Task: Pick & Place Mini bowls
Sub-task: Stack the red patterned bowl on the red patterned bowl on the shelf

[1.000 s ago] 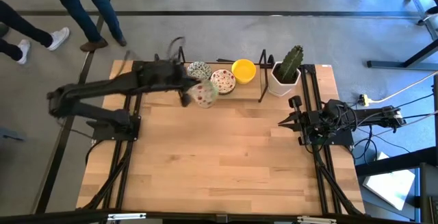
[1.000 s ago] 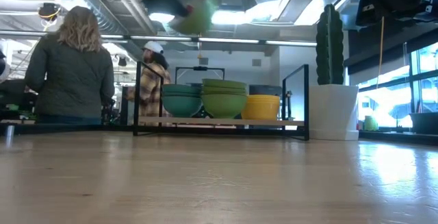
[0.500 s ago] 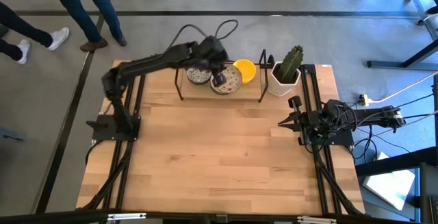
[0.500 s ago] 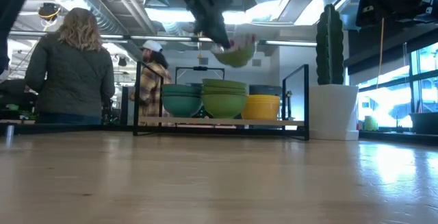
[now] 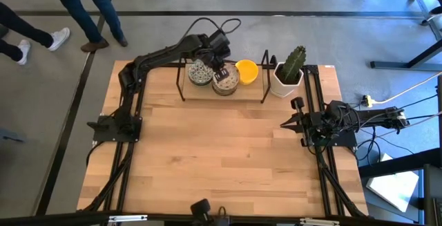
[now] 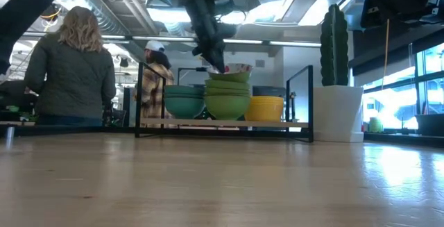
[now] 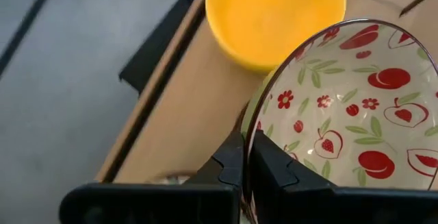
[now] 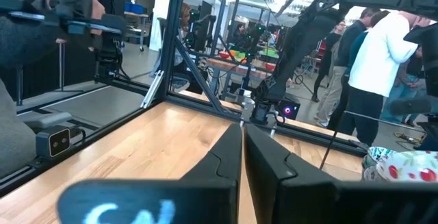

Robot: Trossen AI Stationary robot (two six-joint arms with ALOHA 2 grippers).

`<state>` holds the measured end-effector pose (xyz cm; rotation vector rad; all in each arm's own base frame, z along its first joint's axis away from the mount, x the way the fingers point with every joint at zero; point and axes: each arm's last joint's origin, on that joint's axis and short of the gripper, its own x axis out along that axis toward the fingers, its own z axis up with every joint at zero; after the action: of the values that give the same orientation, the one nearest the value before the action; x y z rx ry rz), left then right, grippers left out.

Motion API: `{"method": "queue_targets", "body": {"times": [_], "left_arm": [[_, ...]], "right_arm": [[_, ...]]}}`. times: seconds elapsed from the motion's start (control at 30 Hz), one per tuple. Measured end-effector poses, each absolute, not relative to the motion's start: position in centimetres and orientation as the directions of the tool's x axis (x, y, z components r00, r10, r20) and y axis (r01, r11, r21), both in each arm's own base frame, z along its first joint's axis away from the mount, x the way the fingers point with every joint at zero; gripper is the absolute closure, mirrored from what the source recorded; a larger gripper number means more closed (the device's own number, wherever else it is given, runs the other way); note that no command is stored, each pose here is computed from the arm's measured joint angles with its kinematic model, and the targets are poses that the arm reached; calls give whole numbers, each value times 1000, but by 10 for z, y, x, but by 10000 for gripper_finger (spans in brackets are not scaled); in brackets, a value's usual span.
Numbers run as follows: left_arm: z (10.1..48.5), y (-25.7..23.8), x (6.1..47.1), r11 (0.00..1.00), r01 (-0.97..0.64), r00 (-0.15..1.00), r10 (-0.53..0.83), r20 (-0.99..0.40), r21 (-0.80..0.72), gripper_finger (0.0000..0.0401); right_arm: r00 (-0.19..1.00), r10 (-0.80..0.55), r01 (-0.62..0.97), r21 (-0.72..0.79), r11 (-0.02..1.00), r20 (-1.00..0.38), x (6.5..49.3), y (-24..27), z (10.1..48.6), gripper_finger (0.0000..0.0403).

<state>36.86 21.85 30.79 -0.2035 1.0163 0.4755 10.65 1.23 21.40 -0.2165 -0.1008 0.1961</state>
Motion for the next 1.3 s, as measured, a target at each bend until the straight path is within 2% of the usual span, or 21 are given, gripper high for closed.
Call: {"method": "queue_targets", "body": {"times": [0.13, 0.7, 1.03, 1.3], "left_arm": [[306, 221, 363, 866, -499, 397, 277, -875, 48, 395], [299, 219, 368, 906, -422, 424, 219, -879, 23, 395], [275, 228, 378, 924, -382, 417, 157, -895, -16, 394], [276, 229, 377, 923, -386, 421, 166, -892, -10, 363]], "right_arm": [[976, 204, -182, -224, 957, 78, 107, 12, 214, 382], [976, 204, -182, -224, 957, 79, 107, 12, 214, 382], [976, 204, -183, -218, 959, 78, 107, 12, 214, 382], [976, 204, -184, -220, 958, 71, 107, 12, 213, 382]]}}
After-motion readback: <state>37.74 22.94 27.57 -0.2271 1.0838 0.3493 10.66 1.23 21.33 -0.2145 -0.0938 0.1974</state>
